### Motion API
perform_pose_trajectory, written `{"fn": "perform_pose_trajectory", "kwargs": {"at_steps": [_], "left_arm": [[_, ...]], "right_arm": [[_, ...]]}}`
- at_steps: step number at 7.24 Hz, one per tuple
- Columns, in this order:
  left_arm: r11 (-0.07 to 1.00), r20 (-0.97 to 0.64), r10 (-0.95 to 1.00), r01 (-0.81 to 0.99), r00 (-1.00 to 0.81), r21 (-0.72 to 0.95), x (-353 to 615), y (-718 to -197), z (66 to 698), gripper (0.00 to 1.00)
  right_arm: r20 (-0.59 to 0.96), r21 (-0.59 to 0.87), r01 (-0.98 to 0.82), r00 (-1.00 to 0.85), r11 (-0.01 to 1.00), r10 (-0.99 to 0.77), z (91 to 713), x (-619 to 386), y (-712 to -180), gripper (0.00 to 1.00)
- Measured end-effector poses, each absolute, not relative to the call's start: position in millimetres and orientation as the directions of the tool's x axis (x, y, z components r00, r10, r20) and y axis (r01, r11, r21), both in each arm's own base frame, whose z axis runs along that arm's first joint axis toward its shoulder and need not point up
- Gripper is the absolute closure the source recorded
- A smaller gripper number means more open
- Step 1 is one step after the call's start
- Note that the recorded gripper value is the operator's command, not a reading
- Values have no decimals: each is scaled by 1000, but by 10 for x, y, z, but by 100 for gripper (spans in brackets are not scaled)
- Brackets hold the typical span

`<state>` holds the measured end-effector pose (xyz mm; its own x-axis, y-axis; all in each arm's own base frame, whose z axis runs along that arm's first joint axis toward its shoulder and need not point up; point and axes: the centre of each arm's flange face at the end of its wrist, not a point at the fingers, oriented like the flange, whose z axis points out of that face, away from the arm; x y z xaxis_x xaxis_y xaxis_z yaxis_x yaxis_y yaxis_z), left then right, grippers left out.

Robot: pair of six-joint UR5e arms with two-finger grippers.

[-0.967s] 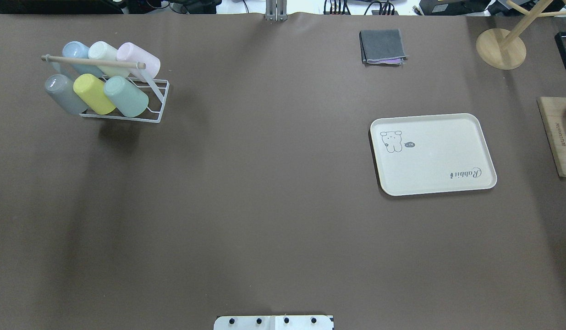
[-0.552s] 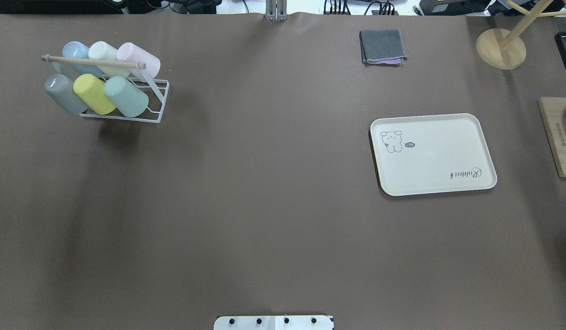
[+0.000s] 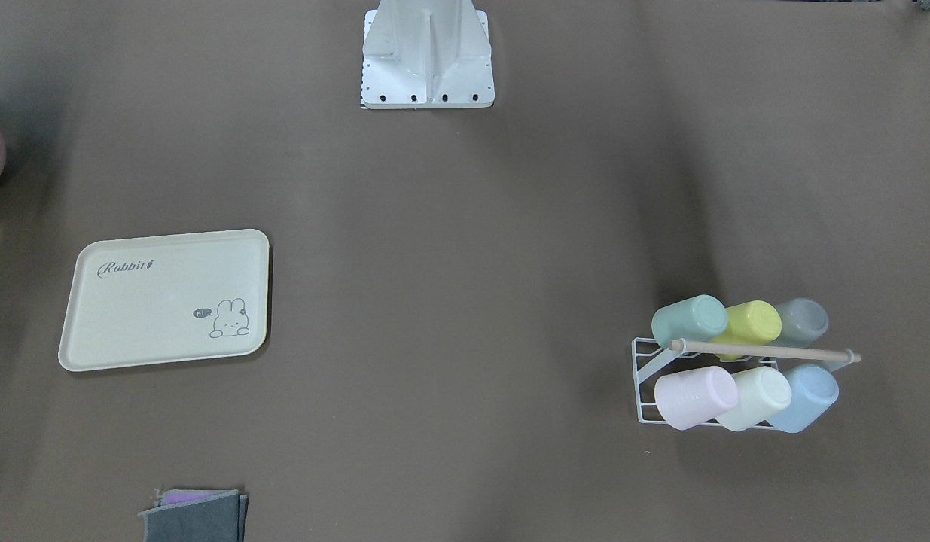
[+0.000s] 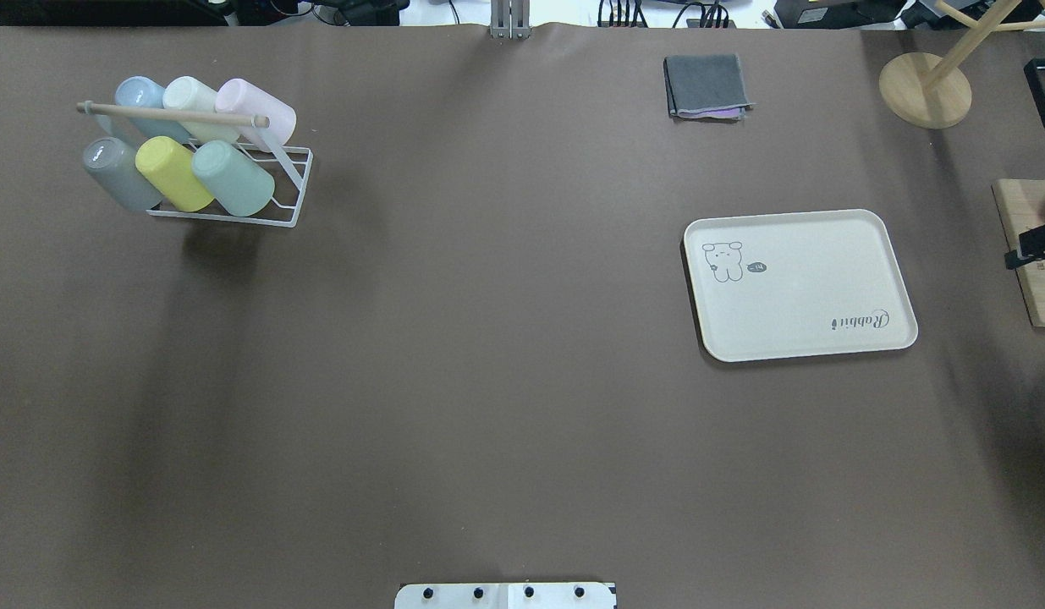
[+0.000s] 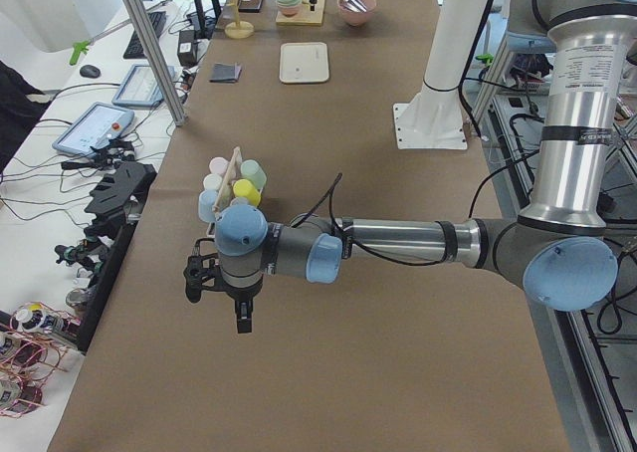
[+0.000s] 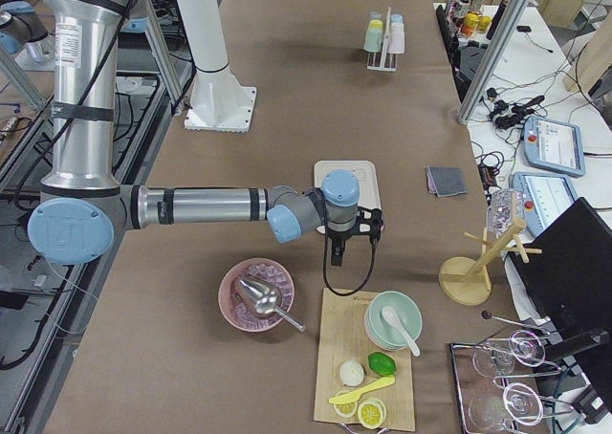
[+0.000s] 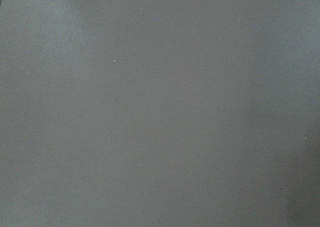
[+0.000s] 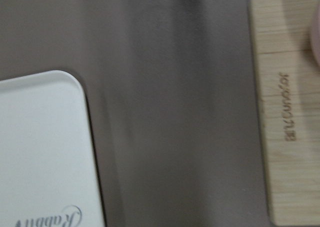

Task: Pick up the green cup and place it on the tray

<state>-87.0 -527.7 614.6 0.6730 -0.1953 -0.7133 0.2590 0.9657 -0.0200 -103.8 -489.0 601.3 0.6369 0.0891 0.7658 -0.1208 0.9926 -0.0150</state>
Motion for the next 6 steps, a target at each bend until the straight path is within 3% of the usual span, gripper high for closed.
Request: {"fn": "perform_pose_trajectory", "kwargs": {"at_steps": [4, 6], "left_arm": [[937, -731, -308, 325, 609, -124, 60, -5121, 4652, 1], [944, -748, -297, 300, 594, -137, 832, -4913, 3987, 1]], "right_arm": [[800, 51, -89, 600, 995, 13, 5946, -1895, -5335, 2], [819, 92, -78, 573, 993, -31, 6063, -1936, -5284, 12]]}}
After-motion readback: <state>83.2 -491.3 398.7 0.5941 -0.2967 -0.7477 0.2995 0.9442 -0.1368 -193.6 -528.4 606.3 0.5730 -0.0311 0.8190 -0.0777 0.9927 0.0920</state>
